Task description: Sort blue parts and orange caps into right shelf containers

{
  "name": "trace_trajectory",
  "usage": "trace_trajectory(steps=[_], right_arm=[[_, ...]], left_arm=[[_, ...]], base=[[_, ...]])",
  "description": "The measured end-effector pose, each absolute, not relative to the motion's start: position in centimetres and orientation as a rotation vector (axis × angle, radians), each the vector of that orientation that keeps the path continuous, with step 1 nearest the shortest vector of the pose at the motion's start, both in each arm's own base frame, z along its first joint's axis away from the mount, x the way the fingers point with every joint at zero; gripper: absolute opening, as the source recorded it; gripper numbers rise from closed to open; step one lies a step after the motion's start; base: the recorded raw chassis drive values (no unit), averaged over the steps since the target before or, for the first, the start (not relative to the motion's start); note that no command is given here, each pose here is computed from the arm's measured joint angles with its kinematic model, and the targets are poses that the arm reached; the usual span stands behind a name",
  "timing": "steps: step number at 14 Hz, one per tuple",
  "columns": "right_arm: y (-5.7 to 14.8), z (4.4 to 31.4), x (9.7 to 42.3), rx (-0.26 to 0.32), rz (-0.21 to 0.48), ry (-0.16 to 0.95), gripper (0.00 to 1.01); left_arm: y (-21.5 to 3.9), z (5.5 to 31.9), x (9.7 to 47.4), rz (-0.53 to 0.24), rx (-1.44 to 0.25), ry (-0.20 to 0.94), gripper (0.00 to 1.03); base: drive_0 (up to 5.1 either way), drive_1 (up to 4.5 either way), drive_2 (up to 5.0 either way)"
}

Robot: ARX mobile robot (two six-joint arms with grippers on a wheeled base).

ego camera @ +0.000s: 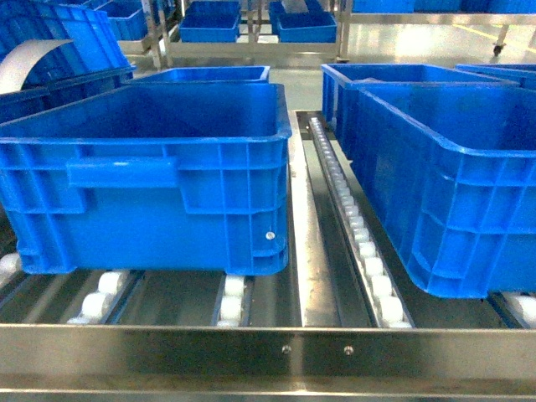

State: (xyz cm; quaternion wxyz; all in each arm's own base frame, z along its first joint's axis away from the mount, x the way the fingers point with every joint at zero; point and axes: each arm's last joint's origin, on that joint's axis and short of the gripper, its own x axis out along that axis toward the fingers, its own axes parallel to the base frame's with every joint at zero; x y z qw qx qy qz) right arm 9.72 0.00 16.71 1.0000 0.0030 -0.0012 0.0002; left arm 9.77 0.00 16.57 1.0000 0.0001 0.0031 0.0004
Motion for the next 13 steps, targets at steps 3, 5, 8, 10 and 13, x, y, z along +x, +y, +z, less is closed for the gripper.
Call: trace_trajectory(steps=[3,5,8,10,13], right_arm=[[0.00,16.71,9.72,0.006,0.000,-0.003,0.41],[0.00,16.70,9.72,0.006,0.000,-0.002,0.41],[0.00,16.69,9.72,0.006,0.000,-0.001,0.41],[0.00,16.70,9.72,0.006,0.000,-0.002,0.41],[0.00,16.70,9.72,0.006,0.000,-0.002,0.41]], left_arm=[[0.00,16.58,9.77,0.000,0.000,0.006,0.43],[0.00,16.57,9.77,0.000,0.000,0.007,0.43],[0.00,16.57,9.77,0.000,0.000,0.006,0.43],[0.00,16.57,9.77,0.000,0.000,0.007,0.43],[0.00,16.57,9.77,0.000,0.000,0.007,0.43]], base=[[0.0,4.09,-4.0],[0.0,4.09,-4.0],[0.0,4.09,-4.0],[0.0,4.09,-4.0],[0.0,4.09,-4.0]])
